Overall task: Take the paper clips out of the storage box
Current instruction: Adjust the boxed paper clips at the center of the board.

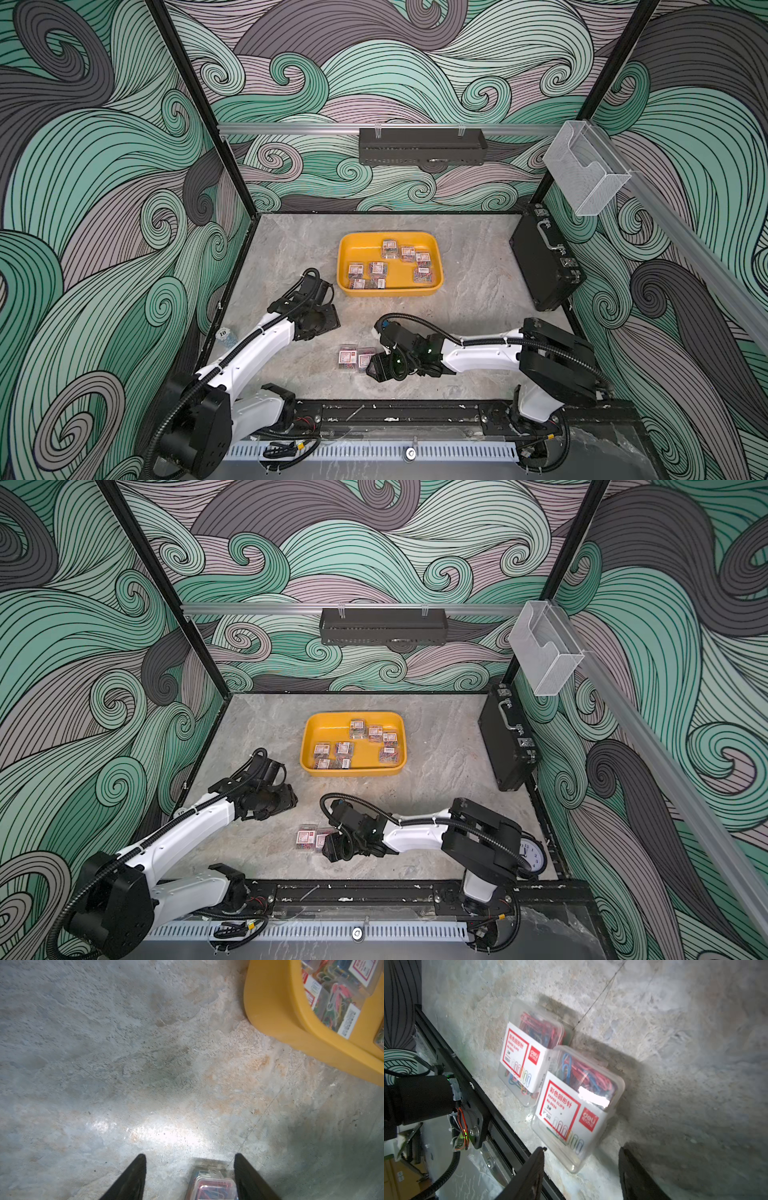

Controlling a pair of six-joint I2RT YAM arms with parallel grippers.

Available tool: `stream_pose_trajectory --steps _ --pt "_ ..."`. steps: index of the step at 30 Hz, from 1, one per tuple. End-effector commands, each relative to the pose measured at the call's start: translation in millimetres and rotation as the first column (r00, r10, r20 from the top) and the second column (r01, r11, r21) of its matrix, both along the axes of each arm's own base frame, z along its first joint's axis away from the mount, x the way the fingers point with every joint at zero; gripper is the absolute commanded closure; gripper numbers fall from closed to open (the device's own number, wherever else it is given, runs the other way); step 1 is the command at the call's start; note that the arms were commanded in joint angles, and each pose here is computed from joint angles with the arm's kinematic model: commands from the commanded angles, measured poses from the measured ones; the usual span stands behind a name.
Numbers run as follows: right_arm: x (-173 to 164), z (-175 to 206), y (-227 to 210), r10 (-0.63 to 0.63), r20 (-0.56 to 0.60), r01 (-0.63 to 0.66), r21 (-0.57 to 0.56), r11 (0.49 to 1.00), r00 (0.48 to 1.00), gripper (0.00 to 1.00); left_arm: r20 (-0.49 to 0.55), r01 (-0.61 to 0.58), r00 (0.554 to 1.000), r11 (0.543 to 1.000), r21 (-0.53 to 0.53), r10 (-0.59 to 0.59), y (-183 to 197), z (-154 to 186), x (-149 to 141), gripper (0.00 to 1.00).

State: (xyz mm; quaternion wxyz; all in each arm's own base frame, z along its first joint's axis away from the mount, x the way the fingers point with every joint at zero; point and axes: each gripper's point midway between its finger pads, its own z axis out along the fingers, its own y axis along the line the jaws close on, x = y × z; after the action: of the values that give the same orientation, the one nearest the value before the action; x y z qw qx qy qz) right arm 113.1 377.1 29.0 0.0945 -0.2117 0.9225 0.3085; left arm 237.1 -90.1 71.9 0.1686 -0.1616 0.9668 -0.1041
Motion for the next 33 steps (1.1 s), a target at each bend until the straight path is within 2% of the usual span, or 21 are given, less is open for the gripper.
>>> stream_pose_trajectory --steps 1,11,33 --pt "1 4 2 0.018 0.059 -0.016 -0.030 0.999 0.998 0.41 -0.002 0.007 1.000 1.000 -0.006 -0.007 -1 4 2 0.34" --pt "0 -6 -7 0.027 0.126 -0.006 -0.167 0.986 0.992 0.42 0.003 0.007 1.000 1.000 -0.008 -0.007 0 7 0 0.35" --pt "-2 -17 0 0.051 0.119 -0.024 -0.222 0.975 0.992 0.42 0.006 0.009 1.000 1.000 -0.002 -0.009 1 10 -1 0.35"
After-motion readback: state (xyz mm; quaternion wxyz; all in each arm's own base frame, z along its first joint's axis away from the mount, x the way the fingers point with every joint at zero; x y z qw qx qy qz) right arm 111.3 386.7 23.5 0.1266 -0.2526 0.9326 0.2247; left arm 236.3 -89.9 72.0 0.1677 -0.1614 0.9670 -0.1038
